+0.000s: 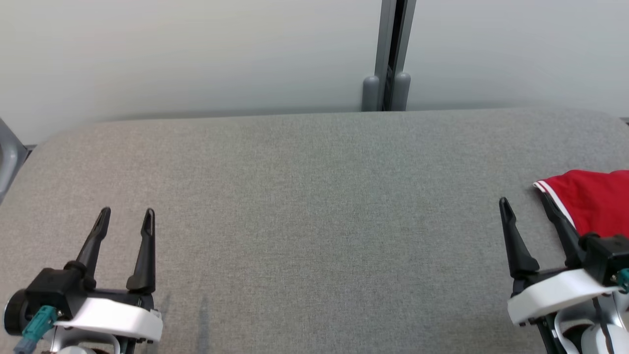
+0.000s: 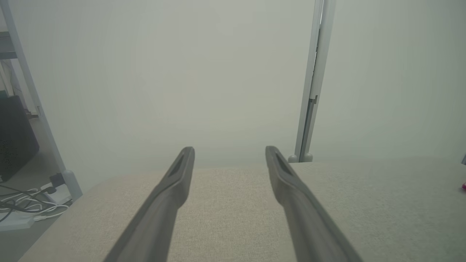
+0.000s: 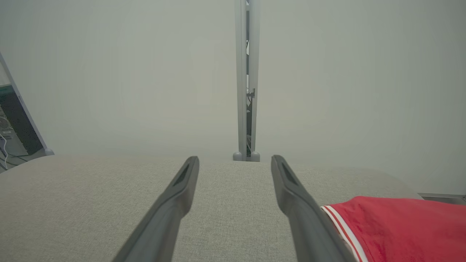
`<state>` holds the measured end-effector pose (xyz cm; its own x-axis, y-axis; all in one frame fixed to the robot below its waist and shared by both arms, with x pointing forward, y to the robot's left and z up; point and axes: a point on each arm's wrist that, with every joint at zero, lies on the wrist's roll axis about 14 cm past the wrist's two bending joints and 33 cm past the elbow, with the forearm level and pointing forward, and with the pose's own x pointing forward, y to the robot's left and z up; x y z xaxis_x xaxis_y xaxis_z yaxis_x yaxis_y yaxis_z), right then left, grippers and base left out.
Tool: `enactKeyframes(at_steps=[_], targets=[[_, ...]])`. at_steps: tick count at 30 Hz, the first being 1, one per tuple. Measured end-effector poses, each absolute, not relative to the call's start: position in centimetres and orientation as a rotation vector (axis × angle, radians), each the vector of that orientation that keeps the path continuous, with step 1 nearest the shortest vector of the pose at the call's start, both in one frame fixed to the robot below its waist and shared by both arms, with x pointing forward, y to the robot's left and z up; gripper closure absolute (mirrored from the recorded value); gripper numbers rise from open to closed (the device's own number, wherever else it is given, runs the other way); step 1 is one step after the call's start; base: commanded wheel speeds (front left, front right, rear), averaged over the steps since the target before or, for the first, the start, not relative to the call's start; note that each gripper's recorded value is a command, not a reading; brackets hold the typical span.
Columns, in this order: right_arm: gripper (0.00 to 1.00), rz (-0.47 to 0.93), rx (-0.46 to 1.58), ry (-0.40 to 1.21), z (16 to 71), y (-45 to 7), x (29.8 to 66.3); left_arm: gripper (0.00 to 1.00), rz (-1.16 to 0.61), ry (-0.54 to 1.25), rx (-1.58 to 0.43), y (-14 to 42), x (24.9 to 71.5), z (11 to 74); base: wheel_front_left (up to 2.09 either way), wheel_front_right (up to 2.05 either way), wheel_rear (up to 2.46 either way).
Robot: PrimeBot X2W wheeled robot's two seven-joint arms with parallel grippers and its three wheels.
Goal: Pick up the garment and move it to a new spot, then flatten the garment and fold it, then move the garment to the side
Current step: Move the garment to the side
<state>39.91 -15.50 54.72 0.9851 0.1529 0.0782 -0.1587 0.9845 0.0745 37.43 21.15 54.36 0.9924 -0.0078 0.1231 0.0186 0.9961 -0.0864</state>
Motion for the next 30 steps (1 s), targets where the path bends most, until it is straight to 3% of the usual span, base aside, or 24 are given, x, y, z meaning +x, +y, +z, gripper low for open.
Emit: enactKeyframes(at_steps=[11,30], targets=[[0.00,0.113,0.080,-0.047,54.1,-17.0,37.0,0.00,-0.039,-0.106,-0.085,20.4,35.7,54.1,0.00,0.00,0.00],[0.00,0.114,0.104,-0.036,53.7,-16.8,36.6,0.00,-0.038,-0.066,-0.085,20.3,35.4,53.4,0.00,0.00,0.00]])
